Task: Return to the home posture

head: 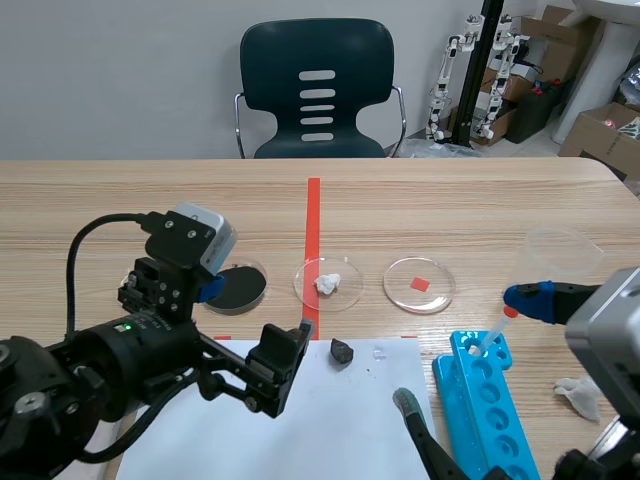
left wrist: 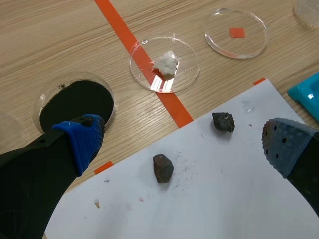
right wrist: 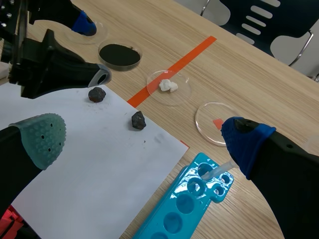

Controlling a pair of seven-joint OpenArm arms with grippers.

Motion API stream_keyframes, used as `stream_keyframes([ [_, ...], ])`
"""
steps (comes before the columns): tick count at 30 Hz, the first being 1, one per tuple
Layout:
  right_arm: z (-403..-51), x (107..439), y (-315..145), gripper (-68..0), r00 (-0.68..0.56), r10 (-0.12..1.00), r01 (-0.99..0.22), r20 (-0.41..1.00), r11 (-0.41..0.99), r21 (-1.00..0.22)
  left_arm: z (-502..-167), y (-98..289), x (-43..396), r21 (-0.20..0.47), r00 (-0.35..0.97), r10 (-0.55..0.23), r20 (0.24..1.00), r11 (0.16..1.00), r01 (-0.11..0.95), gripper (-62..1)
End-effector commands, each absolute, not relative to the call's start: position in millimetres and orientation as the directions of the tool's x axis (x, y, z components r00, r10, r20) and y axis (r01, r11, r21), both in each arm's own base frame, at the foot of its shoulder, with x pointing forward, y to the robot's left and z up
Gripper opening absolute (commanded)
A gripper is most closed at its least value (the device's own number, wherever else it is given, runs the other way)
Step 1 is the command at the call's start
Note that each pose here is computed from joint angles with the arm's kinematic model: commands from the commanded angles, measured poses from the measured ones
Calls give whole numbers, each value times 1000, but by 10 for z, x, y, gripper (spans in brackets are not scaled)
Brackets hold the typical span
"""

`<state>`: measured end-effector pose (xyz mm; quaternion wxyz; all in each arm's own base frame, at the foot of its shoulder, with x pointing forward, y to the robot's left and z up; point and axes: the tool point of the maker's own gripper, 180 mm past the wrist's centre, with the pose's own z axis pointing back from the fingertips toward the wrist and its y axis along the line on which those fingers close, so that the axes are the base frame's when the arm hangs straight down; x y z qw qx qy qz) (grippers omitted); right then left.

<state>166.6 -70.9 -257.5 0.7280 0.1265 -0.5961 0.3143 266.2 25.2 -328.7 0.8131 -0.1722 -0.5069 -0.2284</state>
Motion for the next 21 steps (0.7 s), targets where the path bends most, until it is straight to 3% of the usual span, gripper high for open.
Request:
stream_keyframes([
  [1, -2494, 1699, -705, 4, 60, 295, -608, 954, 768, -199, -3197, 280, 2644, -48, 353, -184, 918, 830, 556, 14],
  [14, -2494, 1699, -705, 4, 60, 295, -608, 954, 768, -199, -2953, 866, 2417, -69, 263, -122, 957, 784, 616, 14],
  [21, -2494, 1699, -705, 4, 60, 295, -608, 954, 768, -199, -2820, 1193, 2298, -36, 229, -124, 965, 807, 590, 14],
])
